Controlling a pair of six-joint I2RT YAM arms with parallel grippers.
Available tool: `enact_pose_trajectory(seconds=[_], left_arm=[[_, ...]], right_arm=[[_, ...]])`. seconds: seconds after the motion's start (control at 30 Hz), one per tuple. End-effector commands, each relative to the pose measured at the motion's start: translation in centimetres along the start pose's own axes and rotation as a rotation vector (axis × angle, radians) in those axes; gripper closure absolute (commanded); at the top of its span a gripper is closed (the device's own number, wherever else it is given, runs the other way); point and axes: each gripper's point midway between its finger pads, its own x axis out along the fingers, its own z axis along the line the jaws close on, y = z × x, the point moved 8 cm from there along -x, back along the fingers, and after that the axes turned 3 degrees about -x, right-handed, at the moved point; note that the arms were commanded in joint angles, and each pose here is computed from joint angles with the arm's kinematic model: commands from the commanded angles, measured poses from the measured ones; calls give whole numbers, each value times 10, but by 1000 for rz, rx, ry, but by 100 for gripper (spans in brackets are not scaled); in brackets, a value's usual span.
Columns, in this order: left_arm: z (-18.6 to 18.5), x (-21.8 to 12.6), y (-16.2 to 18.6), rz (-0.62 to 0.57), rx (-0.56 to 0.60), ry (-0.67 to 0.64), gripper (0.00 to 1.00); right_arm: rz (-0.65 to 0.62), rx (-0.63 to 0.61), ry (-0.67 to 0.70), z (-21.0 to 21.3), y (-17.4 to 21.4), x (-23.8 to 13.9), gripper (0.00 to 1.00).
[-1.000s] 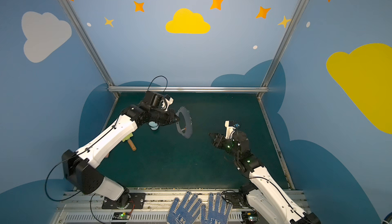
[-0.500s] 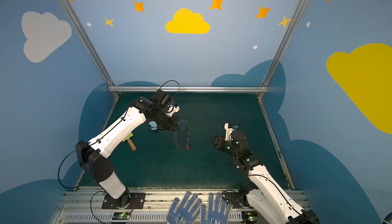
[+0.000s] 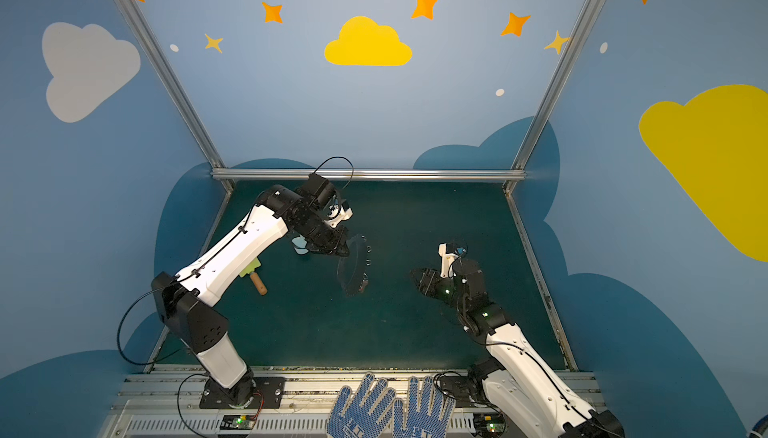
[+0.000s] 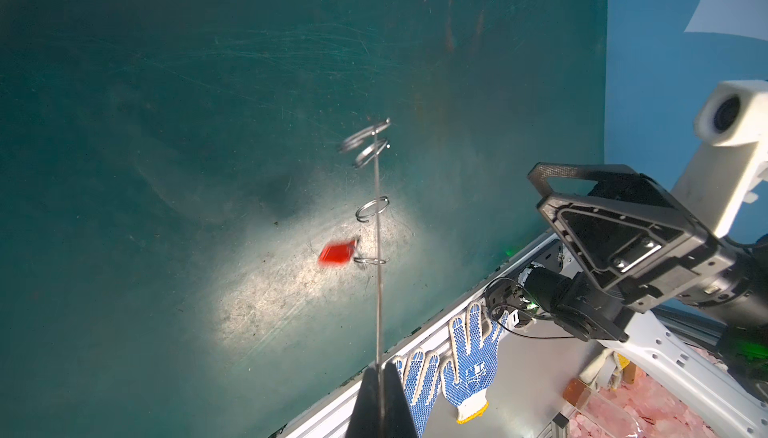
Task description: Put the keys on the keyring
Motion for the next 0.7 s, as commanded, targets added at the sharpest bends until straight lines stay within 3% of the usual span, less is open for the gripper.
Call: enact_pose_trajectory(seconds=[0.0, 0.4, 0.67], left_arm=[[-4, 5, -6, 3, -2, 50, 96], [-34, 33, -51, -41, -21, 228, 96], [-43, 60, -89, -60, -7, 280, 96]], right_arm=[[-13, -19, -11, 0, 0, -2, 50], [-57, -18, 40, -9, 3, -13, 47], [-77, -7, 88, -17, 6, -23, 43]])
